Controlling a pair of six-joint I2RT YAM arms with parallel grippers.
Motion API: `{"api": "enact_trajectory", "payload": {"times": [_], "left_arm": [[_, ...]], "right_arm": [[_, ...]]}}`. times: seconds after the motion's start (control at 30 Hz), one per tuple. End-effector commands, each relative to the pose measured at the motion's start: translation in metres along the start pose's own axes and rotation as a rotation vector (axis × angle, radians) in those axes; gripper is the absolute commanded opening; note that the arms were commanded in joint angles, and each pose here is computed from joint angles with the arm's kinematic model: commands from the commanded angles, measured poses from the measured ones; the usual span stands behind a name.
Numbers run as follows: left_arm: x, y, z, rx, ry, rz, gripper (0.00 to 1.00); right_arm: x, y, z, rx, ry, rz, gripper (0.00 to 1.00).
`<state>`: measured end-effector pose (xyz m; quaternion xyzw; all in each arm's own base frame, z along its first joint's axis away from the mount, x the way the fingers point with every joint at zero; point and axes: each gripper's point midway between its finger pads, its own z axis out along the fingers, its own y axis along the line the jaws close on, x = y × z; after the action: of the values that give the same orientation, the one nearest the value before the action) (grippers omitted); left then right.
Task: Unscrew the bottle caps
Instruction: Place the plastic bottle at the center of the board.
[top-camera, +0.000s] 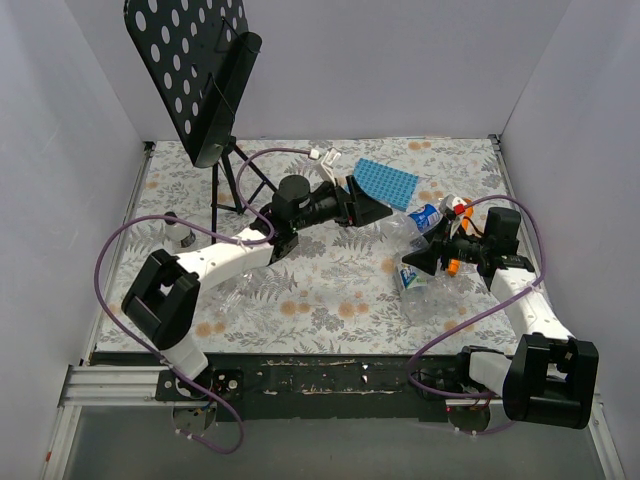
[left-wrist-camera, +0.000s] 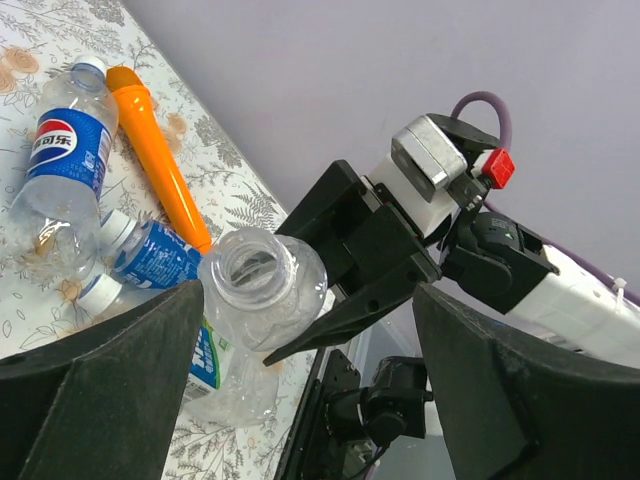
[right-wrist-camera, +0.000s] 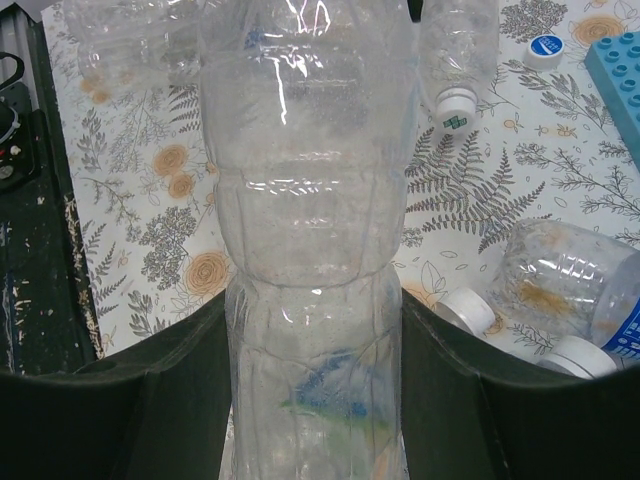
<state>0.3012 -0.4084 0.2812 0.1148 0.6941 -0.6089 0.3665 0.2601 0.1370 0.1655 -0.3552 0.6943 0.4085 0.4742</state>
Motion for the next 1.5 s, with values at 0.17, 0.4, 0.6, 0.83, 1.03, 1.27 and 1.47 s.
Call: {"api": "enact_trajectory", "payload": {"times": [0.17, 0.4, 0.6, 0.83, 1.03, 1.27, 1.47], "left_arm": [[-0.013, 0.001, 0.015, -0.03, -0.034, -0.012, 0.72], [-0.009, 0.003, 0.026, -0.027, -0.011, -0.021, 0.62], [-0.002, 0.0, 0.03, -0.005, 0.019, -0.026, 0.47], [-0.005, -0.001, 0.028, -0.018, 0.022, -0.024, 0.0], [-0.027, 0.004, 0.021, -0.114, -0.03, 0.066, 0.0], [-0.081, 0.029, 0.008, -0.297, -0.103, 0.195, 0.0], [-0.135, 0.048, 0.006, -0.485, -0.192, 0.377, 0.0]], "right_arm": [[-0.004, 0.007, 0.002, -0.045, -0.017, -0.02, 0.06], [-0.004, 0.009, 0.002, -0.051, -0.017, -0.02, 0.06], [-0.004, 0.008, 0.002, -0.048, -0.016, -0.025, 0.06], [-0.003, 0.006, 0.002, -0.037, -0.01, -0.018, 0.15], [-0.004, 0.003, 0.001, -0.02, 0.001, -0.011, 0.88], [-0.006, -0.01, -0.004, 0.069, 0.018, -0.043, 0.91], [-0.01, -0.015, -0.01, 0.114, 0.007, -0.075, 0.92]]}}
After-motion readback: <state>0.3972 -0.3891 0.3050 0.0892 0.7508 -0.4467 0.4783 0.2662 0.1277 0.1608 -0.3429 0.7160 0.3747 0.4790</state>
